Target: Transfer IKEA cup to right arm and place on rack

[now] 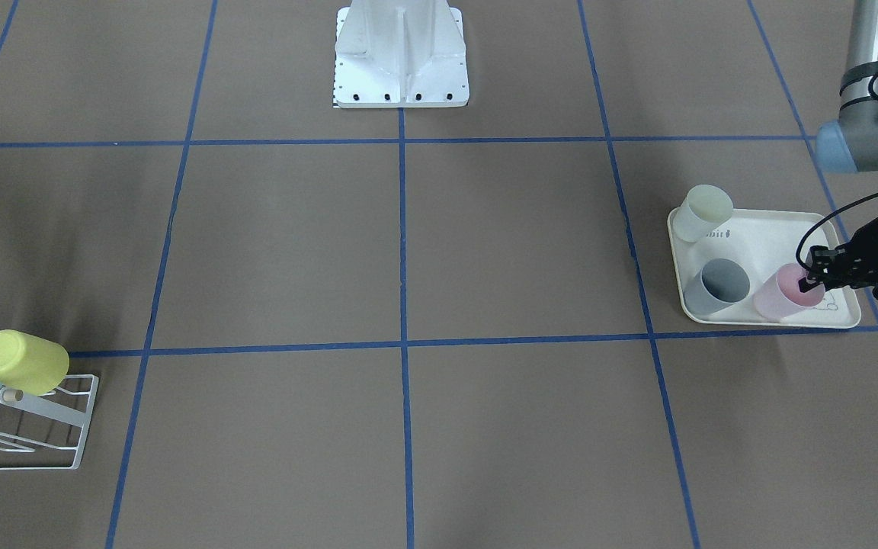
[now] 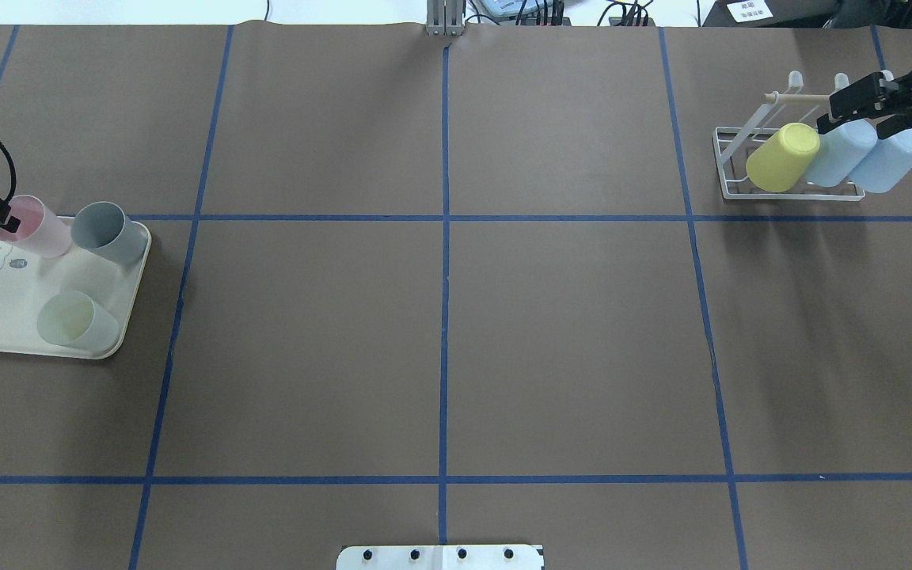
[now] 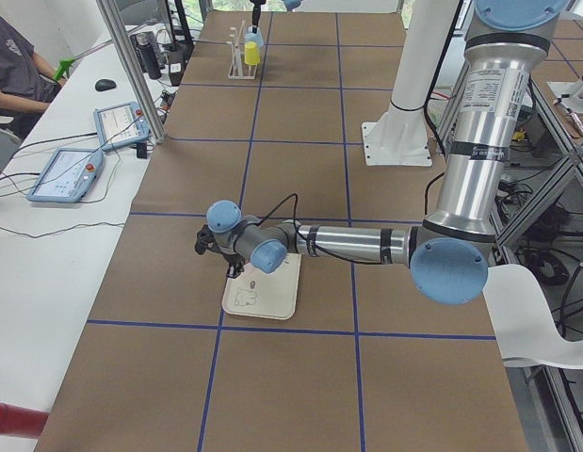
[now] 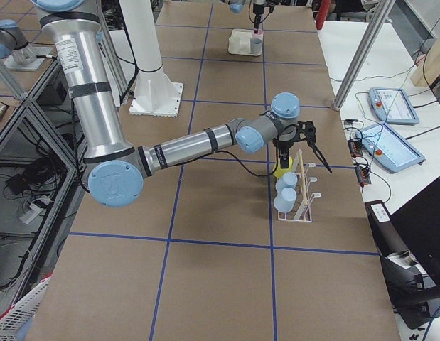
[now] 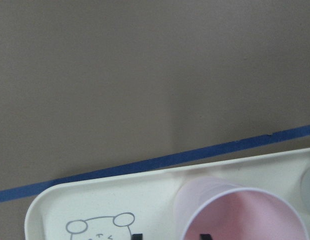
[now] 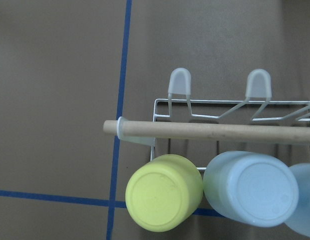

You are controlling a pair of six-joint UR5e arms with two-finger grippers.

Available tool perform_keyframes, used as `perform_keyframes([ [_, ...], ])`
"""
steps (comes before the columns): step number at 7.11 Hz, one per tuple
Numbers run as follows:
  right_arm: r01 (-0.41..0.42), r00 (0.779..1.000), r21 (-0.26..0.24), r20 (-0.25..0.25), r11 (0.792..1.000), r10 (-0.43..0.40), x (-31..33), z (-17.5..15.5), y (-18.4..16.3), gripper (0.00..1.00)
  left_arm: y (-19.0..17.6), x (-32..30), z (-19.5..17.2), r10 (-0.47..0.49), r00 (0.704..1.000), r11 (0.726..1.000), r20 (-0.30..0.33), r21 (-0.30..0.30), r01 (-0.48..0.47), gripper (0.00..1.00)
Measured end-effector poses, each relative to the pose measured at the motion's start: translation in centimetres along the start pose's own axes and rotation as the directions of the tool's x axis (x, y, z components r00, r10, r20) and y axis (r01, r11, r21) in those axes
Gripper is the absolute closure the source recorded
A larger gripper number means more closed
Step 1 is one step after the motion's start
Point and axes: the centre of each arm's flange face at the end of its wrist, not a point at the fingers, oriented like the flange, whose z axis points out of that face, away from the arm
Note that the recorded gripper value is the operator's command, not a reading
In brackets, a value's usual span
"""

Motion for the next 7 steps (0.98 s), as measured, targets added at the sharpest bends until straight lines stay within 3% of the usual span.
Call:
perform_keyframes([
  [3, -0.018, 1.000, 0.021, 0.015, 1.000, 0.018, -1.4, -1.2, 0.2, 0.01, -1.4, -0.7, -7.2, -0.046, 0.997, 0.996, -0.064, 0.072, 0.051, 1.00],
  [5, -0.075, 0.996, 0.048, 0.045, 0.996, 0.072, -3.8, -3.0, 0.5, 0.01, -4.4, 4.7, -13.4, -0.114, 0.990, 0.987, -0.083, 0.101, 0.122, 1.00],
  [7, -0.121, 0.989, 0.067, 0.092, 0.990, 0.115, -6.7, -3.7, 0.7, 0.01, -6.3, 12.8, -15.3, -0.224, 0.964, 0.967, -0.142, 0.093, 0.238, 1.00],
])
